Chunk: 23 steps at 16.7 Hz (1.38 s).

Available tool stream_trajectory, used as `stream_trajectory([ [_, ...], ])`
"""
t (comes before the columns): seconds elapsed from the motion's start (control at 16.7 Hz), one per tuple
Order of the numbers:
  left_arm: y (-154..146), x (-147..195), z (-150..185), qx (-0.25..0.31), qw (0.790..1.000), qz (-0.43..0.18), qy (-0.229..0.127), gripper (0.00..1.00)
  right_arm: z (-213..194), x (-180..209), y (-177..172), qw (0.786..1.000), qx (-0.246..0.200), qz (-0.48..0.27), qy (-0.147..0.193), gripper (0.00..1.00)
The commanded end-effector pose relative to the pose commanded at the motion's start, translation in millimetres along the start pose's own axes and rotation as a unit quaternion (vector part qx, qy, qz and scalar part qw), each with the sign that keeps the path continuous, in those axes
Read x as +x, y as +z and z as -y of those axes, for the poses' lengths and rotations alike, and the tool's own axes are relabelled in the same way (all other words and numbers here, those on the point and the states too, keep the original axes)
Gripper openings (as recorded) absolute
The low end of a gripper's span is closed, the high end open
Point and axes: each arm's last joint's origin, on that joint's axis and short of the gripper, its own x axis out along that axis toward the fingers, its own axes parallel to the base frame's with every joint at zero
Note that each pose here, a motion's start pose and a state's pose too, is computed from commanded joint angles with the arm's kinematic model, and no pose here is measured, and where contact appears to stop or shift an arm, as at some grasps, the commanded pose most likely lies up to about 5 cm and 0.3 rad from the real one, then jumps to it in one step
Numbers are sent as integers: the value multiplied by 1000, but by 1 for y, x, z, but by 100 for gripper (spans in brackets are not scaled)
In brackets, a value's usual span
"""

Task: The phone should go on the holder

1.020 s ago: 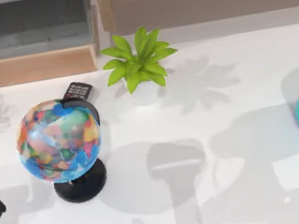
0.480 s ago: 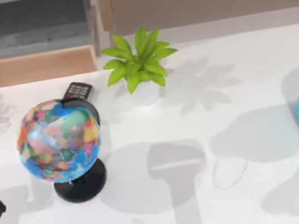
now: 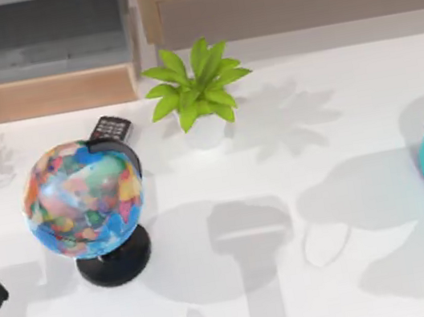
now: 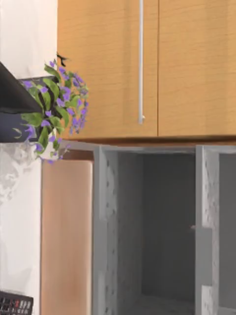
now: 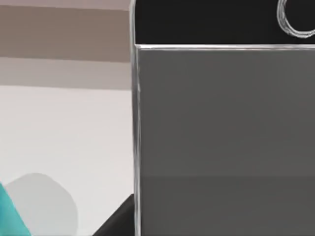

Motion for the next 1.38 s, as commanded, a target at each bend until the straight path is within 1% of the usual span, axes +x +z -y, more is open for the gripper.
stream_trajectory([
  [0.24, 0, 0, 0, 0, 1000, 0, 0, 100, 0, 20, -1, 1000, -8, -11, -5, 0],
  [0.48, 0, 0, 0, 0, 1000, 0, 0, 100, 3, 37, -7, 1000, 8, -11, -13, 0],
  [0.6, 0, 0, 0, 0, 1000, 0, 0, 100, 4, 41, -10, 1000, 16, -7, -12, 0],
  [0.84, 0, 0, 0, 0, 1000, 0, 0, 100, 4, 42, -10, 1000, 17, -6, -12, 0],
  [1.38, 0, 0, 0, 0, 1000, 0, 0, 100, 4, 42, -10, 1000, 17, -6, -12, 68],
])
